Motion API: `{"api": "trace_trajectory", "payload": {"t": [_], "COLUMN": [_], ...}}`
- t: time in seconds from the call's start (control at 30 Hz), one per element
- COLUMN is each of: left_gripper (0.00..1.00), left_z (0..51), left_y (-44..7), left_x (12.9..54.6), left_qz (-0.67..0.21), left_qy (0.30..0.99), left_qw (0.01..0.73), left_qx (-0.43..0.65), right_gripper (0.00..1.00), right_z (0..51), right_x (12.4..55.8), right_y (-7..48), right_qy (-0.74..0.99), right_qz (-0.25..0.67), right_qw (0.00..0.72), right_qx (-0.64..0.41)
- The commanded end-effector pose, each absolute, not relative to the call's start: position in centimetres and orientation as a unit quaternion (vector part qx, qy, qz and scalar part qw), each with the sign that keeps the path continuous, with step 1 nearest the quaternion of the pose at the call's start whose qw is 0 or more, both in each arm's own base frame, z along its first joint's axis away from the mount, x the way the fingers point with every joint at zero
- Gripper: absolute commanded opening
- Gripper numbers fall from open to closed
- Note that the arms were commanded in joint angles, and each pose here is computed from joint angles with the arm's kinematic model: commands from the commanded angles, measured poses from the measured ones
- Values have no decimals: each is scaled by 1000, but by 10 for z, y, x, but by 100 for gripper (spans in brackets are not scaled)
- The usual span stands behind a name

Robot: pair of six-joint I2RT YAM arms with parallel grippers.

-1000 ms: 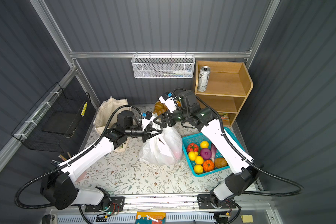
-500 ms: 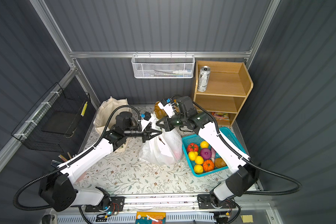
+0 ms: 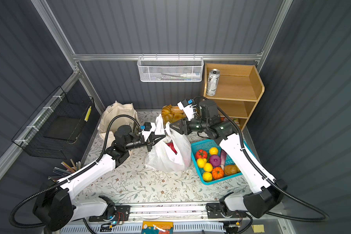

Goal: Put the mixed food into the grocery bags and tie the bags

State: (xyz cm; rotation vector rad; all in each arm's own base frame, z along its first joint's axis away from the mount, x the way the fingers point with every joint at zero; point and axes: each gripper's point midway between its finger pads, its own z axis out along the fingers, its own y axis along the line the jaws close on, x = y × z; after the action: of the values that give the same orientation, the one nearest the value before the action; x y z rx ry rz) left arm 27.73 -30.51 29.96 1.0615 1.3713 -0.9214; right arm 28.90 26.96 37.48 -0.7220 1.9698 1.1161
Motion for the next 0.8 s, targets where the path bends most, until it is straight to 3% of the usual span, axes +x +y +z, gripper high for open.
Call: {"api": "trace_trajectory", "payload": {"t": [0.0,0.13,0.3,0.57,0.63,0.77], "left_gripper": [0,0,0,0,2,17], "left_z": [311,310,307,308,308,304], "left_y": [-310,-314,-319,-319,-320,-317], "left_x": [277,274,268,266,266,266], "left_qz": [-403,-414,-432,-445,-448,-460], "left_qy": [563,569,580,577,575,576], "left_qw": [563,539,489,474,471,449], "left_qx": [452,463,487,494,497,506], "right_gripper": [64,76,82,81,68,11], "right_z": [374,381,387,377,369,369], "right_x": [286,285,273,274,283,298], "right_y": [268,266,267,272,270,262], "right_qy": [764,764,758,776,789,804], "right_qz": [436,429,411,374,356,317], "right_qw": [376,383,392,397,396,413], "right_qx": [-290,-293,-320,-317,-304,-288]}}
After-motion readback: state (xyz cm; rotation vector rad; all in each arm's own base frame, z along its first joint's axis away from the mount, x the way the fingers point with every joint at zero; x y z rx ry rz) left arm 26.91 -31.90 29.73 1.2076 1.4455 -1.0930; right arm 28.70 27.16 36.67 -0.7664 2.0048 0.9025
